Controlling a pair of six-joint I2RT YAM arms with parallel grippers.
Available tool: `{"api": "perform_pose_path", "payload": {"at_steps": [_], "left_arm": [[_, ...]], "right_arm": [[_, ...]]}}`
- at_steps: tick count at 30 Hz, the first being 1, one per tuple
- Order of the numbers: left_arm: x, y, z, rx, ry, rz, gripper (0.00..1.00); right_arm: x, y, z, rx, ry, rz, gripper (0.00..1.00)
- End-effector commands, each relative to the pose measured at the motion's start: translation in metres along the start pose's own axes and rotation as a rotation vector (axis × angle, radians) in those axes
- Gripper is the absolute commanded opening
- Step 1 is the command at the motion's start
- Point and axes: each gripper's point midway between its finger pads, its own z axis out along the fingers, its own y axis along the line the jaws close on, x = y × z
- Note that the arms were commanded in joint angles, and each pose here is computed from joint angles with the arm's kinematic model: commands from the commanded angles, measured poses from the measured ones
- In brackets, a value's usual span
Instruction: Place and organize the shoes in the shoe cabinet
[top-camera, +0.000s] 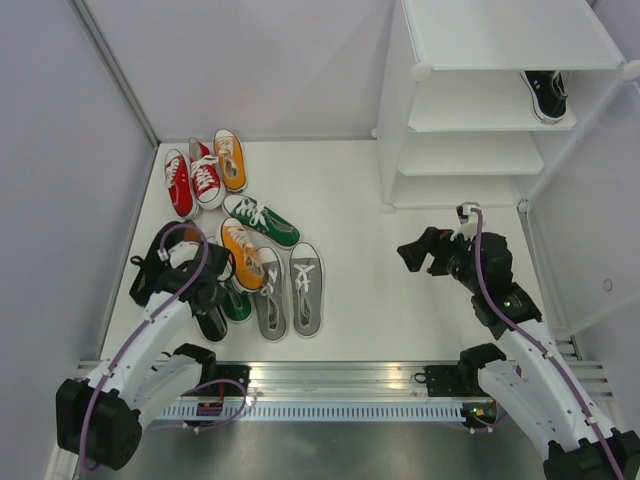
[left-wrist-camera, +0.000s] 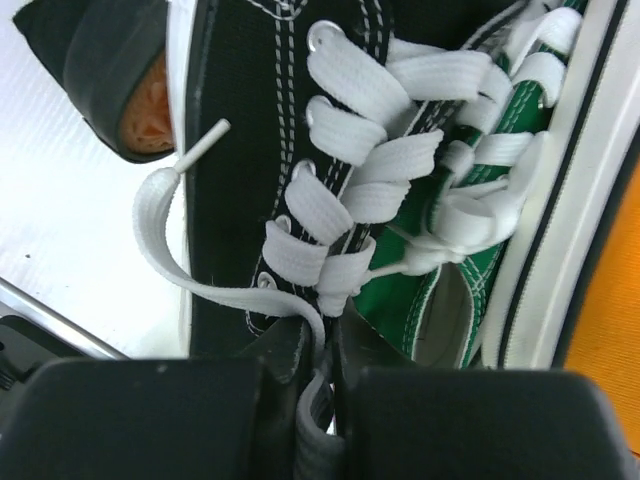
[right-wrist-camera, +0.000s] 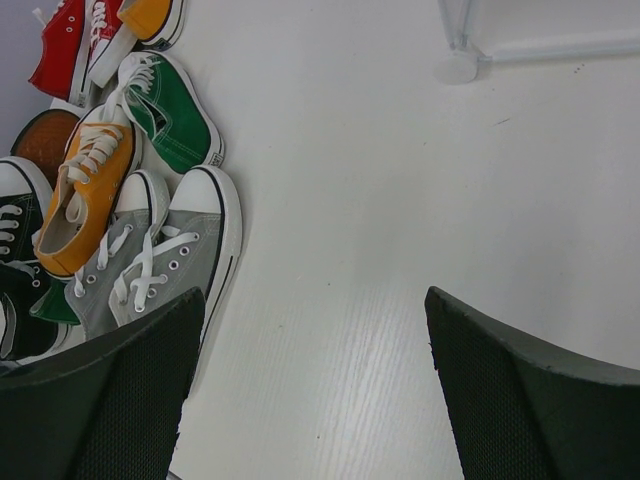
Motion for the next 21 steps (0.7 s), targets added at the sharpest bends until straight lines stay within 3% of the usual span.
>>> {"api": "perform_pose_path", "payload": {"at_steps": [1,7,11,18,20,21], "left_arm": [[-0.032,-0.009,-0.009,0.026,-0.125,-0.068,0.02],[-0.063,-0.041,-0.064,0.21,-0.14,-0.095,0.02],[-0.073,-0.091,-0.108,0.378,-0.108,-0.083,0.02],[-0.03,-0.221,-0.191,0.592,-0.067,0.148,0.02],[-0.026,-0.251,-0.208,0.622,-0.086,0.16,0.02],[-0.003,-0.27,-0.199,0.595,-0.068,0.211,0.02]], "right_arm": [[-0.013,0.014,-0.002,-0.052,-0.047,-0.01,0.94],[-0.028,0.022,-0.011,-0.055,-0.055,-0.037,0.94],[-0.041,0.026,-0.023,-0.033,-0.062,-0.069,0.94],[-0.071,0.029,-0.048,0.036,-0.116,-0.086,0.94],[-0.073,0.022,-0.053,0.085,-0.123,-0.092,0.94],[-0.077,0.021,-0.057,0.096,-0.136,-0.096,0.94]]}}
